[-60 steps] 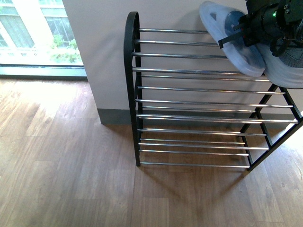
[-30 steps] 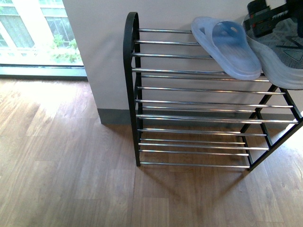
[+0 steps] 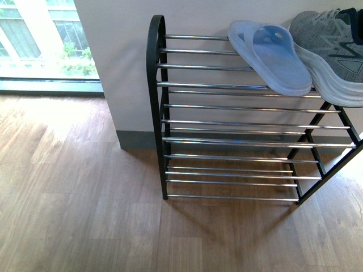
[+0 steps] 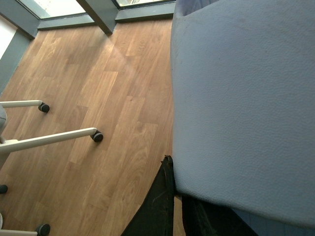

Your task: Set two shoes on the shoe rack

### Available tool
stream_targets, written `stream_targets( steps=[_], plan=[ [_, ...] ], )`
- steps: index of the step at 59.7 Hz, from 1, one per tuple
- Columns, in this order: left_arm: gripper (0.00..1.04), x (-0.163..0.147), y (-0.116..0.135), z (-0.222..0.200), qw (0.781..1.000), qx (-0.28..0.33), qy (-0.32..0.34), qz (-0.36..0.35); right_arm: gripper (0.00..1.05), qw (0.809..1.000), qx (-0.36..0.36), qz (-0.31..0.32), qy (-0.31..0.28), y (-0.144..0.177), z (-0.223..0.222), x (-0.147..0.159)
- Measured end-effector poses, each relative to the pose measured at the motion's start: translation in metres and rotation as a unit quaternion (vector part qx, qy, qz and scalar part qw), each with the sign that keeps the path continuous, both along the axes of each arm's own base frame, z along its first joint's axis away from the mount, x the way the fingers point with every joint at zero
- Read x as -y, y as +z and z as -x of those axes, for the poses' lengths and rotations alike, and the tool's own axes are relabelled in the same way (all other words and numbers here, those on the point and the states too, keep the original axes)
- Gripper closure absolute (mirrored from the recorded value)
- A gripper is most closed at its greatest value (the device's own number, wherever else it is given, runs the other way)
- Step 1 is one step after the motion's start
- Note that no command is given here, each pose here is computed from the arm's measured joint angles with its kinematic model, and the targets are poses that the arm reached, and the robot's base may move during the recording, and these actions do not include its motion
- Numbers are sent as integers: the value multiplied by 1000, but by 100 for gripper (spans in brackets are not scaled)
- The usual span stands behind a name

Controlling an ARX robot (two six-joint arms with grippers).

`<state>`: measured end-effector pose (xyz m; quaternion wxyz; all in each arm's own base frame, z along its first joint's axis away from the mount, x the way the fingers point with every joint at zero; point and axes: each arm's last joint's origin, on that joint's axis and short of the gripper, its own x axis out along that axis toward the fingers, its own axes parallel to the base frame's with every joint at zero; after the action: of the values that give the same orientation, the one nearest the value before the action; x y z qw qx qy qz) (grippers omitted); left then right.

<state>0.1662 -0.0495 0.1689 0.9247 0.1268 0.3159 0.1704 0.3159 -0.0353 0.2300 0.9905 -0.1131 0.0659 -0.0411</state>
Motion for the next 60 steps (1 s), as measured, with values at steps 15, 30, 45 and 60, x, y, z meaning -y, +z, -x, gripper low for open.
stream_targets(
  steps=[15, 30, 45, 60],
  plan=[
    [103, 0, 0, 0, 1000, 0, 0, 0, 61, 993, 64, -94, 41, -23, 53, -16],
    [103, 0, 0, 0, 1000, 0, 0, 0, 103, 991, 61, -108, 42, -44, 107, -34],
    [103, 0, 0, 0, 1000, 0, 0, 0, 103, 992, 59, -108, 39, -54, 139, -35],
    [103, 0, 0, 0, 1000, 0, 0, 0, 103, 991, 67, -108, 40, -62, 158, -35]
  ],
)
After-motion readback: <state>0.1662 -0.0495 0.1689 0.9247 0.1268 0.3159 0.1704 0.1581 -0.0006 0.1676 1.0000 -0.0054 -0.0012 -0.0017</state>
